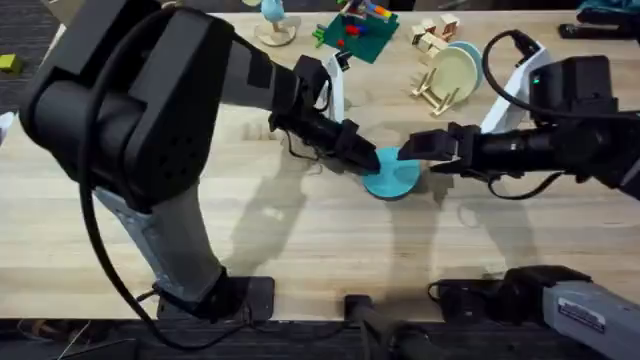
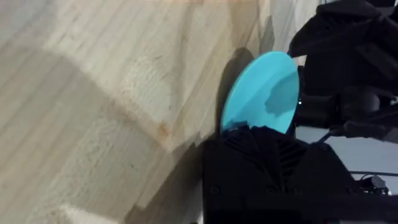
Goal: Pick up the plates from the table one by one and place each into a slot on the dish rack.
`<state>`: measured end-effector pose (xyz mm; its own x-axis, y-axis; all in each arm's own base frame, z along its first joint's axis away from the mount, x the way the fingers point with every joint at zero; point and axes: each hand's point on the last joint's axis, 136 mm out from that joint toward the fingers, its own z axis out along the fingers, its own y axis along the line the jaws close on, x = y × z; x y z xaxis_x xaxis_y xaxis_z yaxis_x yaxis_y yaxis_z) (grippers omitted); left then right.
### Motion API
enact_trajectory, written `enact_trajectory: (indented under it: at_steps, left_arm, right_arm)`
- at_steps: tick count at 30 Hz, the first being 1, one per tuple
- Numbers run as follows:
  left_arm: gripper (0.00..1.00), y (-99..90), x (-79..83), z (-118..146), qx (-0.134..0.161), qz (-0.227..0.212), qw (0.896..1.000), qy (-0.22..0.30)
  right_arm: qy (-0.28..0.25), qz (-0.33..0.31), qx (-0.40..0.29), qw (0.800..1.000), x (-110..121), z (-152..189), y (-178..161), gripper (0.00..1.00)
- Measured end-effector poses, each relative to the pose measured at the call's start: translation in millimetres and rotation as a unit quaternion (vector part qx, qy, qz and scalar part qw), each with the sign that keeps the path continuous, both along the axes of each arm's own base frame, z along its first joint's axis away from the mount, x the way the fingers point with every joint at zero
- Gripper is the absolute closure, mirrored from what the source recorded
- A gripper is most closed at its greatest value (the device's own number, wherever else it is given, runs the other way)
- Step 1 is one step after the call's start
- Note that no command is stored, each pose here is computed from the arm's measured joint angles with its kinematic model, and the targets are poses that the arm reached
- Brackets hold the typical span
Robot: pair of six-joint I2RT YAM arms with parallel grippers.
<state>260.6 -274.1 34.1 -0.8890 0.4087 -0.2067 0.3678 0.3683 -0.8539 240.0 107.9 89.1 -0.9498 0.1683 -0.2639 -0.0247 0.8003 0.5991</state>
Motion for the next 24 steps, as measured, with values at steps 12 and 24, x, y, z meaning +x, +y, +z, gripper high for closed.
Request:
enact_trajectory:
  at_steps: [12, 24]
  left_arm:
    - [0.959, 0.0, 0.0, 0, 0.000, 0.000, 1.000, 0.000]
    - [0.959, -0.3, -0.2, 0, 0.000, 0.000, 1.000, 0.000]
  right_arm:
    - [0.056, 0.003, -0.001, 0.998, 5, -31, 22, 0.039]
    - [0.064, -0.007, -0.002, 0.998, 7, -35, 23, 0.668]
